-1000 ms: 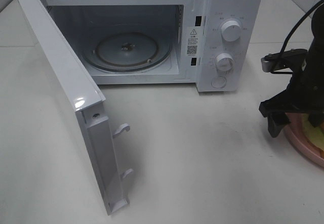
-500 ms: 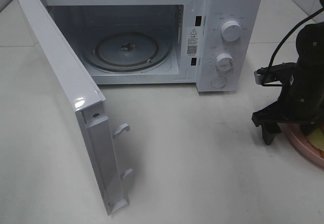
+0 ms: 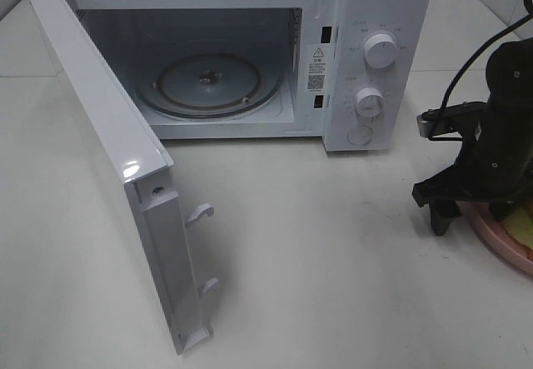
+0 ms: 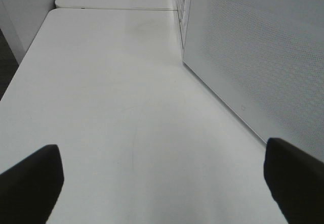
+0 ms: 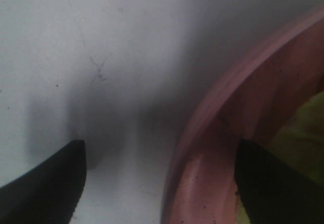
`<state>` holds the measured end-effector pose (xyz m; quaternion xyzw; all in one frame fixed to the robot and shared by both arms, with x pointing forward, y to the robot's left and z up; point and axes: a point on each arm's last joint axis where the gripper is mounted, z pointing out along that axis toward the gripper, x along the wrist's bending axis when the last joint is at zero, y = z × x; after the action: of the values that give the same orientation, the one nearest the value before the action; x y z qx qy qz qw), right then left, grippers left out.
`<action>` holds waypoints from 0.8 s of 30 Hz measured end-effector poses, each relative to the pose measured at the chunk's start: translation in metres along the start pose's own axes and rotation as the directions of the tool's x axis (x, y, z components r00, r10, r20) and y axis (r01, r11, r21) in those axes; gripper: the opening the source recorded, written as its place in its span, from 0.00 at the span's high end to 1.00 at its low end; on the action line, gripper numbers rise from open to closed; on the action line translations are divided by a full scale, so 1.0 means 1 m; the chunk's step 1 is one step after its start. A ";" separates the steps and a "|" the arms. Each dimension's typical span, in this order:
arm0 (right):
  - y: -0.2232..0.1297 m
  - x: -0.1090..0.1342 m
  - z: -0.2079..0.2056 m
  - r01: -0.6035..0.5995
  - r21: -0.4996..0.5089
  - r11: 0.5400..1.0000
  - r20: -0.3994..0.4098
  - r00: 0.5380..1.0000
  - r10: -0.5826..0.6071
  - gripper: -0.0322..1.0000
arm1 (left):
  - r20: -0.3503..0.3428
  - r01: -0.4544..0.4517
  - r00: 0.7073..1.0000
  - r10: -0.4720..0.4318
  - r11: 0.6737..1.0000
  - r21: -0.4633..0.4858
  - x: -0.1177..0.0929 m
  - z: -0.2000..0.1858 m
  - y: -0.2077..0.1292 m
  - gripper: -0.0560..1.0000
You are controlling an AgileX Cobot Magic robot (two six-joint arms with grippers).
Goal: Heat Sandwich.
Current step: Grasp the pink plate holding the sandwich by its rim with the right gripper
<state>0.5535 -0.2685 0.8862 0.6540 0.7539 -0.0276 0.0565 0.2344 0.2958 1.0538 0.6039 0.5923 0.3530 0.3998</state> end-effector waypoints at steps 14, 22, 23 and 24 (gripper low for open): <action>-0.001 -0.002 0.002 0.023 0.018 1.000 0.023 0.999 -0.023 0.77 | 0.000 0.000 1.000 0.000 1.000 0.000 0.000 0.000 0.000 0.01; -0.003 -0.003 0.002 0.018 0.037 0.999 0.032 0.999 -0.019 0.85 | 0.000 0.000 1.000 0.000 1.000 0.000 0.000 0.000 0.000 0.01; -0.003 -0.003 0.002 0.018 0.037 0.999 0.033 0.999 -0.020 0.85 | 0.000 0.000 1.000 0.000 1.000 0.000 0.000 0.000 0.000 0.01; -0.003 -0.004 0.002 0.018 0.038 0.999 0.033 0.999 -0.020 0.85 | 0.000 0.000 1.000 0.000 1.000 0.000 0.000 0.000 0.000 0.01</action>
<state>0.5515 -0.2726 0.8847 0.6472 0.7584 -0.0533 0.0564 0.2344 0.2958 1.0538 0.6039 0.5923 0.3530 0.3998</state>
